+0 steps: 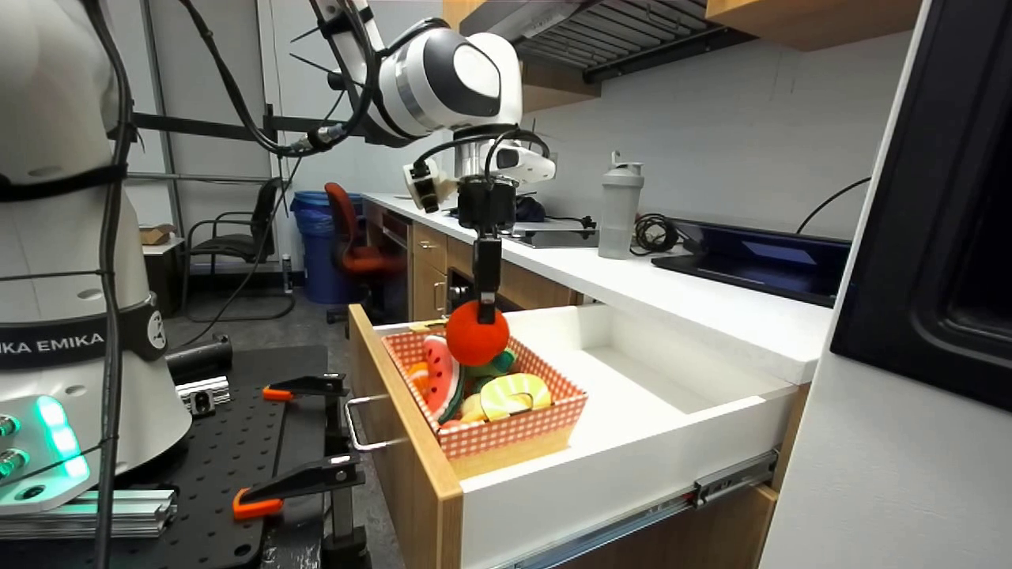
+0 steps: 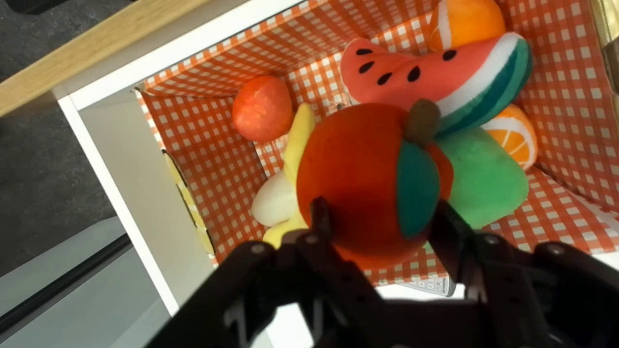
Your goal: Pick up the two plush toys from the drawer, put them in the toy basket and close the top drawer.
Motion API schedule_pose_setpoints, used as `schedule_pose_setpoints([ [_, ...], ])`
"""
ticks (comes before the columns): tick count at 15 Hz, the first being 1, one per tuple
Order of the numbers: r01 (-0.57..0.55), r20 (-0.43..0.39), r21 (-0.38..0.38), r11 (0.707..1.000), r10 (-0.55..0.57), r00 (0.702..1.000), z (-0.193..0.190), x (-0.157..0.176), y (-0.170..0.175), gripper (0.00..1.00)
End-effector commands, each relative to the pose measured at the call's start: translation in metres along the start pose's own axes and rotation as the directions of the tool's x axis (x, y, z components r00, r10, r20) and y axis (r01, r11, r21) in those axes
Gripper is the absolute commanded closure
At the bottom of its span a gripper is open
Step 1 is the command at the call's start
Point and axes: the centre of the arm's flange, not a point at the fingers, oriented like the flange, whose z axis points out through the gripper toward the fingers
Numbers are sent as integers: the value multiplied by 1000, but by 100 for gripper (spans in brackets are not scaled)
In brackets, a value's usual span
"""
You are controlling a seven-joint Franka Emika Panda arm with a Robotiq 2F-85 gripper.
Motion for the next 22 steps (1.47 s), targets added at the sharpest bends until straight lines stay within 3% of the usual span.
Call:
schedule_pose_setpoints([
  [1, -26, -5, 8, 1000, 26, 1000, -10, -9, 12, 14],
  [3, -38, -13, 10, 999, 38, 999, -15, -12, 16, 1],
  [7, -59, -26, 25, 998, 59, 998, -26, -25, 25, 0],
  [13, -89, 22, 65, 994, 88, 996, -32, -64, 21, 0],
  [14, -94, 28, 71, 993, 92, 995, -31, -70, 20, 5],
  [15, -101, 31, 76, 992, 98, 995, -32, -75, 17, 26],
  [17, -109, 29, 82, 991, 107, 994, -37, -78, 11, 31],
  [22, -95, 70, 70, 993, 90, 993, -41, -87, 0, 70],
])
